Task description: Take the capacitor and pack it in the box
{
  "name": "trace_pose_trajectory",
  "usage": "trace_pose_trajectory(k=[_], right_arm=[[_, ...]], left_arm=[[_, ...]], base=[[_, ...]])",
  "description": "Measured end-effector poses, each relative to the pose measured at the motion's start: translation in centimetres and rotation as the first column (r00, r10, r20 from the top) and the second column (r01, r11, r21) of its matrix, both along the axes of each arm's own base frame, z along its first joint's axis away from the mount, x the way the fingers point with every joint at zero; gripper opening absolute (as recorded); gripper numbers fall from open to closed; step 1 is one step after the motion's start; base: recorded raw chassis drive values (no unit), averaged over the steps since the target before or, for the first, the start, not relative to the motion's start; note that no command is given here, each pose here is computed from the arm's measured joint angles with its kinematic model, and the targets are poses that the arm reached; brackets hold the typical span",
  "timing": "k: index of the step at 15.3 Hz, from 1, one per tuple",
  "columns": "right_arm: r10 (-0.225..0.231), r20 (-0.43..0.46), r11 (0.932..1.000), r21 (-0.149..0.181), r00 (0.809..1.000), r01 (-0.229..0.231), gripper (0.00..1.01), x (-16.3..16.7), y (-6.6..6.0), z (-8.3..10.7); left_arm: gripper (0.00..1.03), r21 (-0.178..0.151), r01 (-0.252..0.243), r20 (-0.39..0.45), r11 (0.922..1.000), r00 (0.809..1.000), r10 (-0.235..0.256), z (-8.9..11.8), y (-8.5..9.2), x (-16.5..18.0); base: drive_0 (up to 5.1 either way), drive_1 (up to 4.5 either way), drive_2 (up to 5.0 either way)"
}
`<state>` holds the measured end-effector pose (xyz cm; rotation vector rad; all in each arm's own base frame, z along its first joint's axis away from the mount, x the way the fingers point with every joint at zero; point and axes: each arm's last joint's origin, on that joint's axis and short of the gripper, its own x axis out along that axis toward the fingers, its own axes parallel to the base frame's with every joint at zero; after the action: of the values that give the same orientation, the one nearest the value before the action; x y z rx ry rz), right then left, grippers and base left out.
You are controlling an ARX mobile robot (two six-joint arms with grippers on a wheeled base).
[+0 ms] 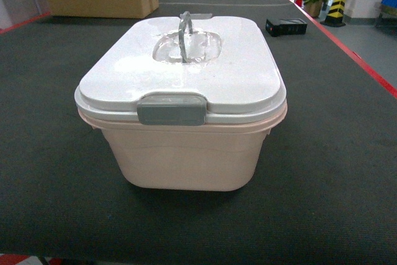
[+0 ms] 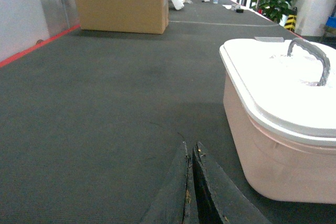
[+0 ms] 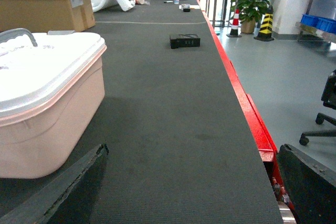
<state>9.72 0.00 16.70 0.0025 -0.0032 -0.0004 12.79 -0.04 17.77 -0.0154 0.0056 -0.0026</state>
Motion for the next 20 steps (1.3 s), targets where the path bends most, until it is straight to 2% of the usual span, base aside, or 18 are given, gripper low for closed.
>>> trace_pose_trajectory(k=[2, 3, 4, 15, 16, 17, 18, 19, 20], right_arm=[[0.0, 0.0, 1.0, 0.0, 1.0, 0.0, 0.98, 0.0, 0.0, 0.0], [0.0, 0.0, 1.0, 0.0, 1.0, 0.0, 0.98, 0.0, 0.0, 0.0], [0.0, 0.0, 1.0, 0.0, 1.0, 0.0, 0.98, 0.0, 0.0, 0.0], [0.0, 0.0, 1.0, 0.0, 1.0, 0.0, 0.98, 0.0, 0.0, 0.0], [0.0, 0.0, 1.0, 0.0, 1.0, 0.0, 0.98, 0.0, 0.0, 0.0], [0.0, -0.001, 1.0, 0.0, 1.0, 0.0, 0.98, 0.0, 0.0, 0.0], [0.001, 0.0, 1.0, 0.0, 1.0, -0.001, 0.98, 0.0, 0.0, 0.0], [0.0, 0.002, 1.0, 0.0, 1.0, 0.0, 0.98, 0.0, 0.0, 0.0], [0.0, 0.0, 1.0, 0.0, 1.0, 0.0, 0.98, 0.0, 0.0, 0.0]], left_arm=[[0.02, 0.0, 0.0, 0.002, 1.0, 1.0, 0.0, -0.1, 0.0, -0.4], [0.02, 0.0, 0.0, 0.029, 1.0, 1.0, 0.0, -0.5, 0.0, -0.5], [0.02, 0.0, 0.0, 0.005, 1.0, 1.0, 0.0, -0.8, 0.0, -0.7], [0.02, 0.001, 0.0, 0.019, 1.0, 1.0, 0.0, -0.7, 0.0, -2.0], [0.02, 0.001, 0.003, -0.037, 1.0, 0.999, -0.003, -1.4, 0.0, -2.7], [0.02, 0.001, 0.0, 0.014, 1.0, 1.0, 0.0, -1.0, 0.0, -3.0], [0.02, 0.001, -0.003, 0.024, 1.0, 1.0, 0.003, -0.8, 0.0, -3.1], [0.02, 0.002, 0.001, -0.005, 1.0, 1.0, -0.001, -1.2, 0.0, -3.0], [0.02, 0.002, -0.001, 0.0, 1.0, 1.0, 0.001, -1.1, 0.0, -3.0]], base=[[0.0, 0.0, 0.0], [0.0, 0.0, 0.0], [0.0, 0.0, 0.0], [0.0, 0.0, 0.0], [0.0, 0.0, 0.0], [0.0, 0.0, 0.0], [0.0, 0.0, 0.0], [0.0, 0.0, 0.0], [0.0, 0.0, 0.0]])
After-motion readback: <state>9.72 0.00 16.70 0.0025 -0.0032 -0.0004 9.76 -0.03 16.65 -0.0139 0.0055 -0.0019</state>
